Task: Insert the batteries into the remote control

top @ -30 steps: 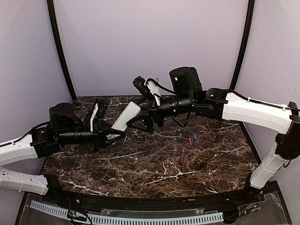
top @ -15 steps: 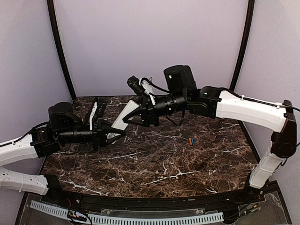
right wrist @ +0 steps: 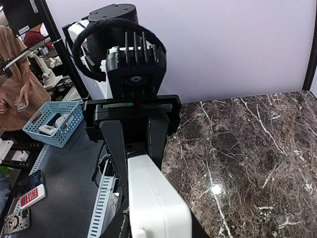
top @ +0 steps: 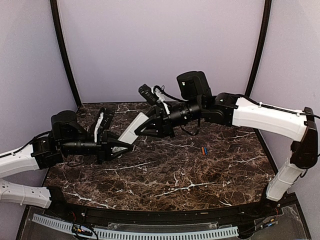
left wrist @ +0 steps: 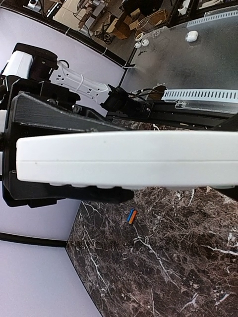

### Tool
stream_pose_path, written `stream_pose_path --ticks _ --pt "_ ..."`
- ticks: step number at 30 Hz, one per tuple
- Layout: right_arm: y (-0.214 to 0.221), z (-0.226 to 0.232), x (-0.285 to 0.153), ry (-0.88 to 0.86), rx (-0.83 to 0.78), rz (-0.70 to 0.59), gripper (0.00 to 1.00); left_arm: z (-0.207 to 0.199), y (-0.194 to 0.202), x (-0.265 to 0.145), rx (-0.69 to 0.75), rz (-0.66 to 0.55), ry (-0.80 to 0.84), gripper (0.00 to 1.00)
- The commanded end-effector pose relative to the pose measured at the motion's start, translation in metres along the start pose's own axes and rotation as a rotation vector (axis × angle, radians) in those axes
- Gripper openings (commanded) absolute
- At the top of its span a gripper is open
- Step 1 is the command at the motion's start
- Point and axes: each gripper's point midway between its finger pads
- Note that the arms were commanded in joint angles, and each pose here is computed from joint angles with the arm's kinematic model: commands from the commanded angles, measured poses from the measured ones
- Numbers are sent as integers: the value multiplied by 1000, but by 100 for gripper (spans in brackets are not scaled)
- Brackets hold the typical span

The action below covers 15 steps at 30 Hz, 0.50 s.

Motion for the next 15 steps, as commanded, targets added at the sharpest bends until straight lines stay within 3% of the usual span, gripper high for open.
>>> stream_pose_path --ticks 1,15 --pt "-10 -40 -32 192 -24 -13 27 -4 14 -7 -41 41 9 0" --pt "-8 -24 -33 99 -14 23 44 6 18 -8 -97 69 -49 0"
Point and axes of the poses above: each gripper's point midway between its finger pads, its own x axis out along the fingers, its own z axis along the line the jaws close on, y = z × x, and after that the axes turned 12 degrees about -x, right-handed
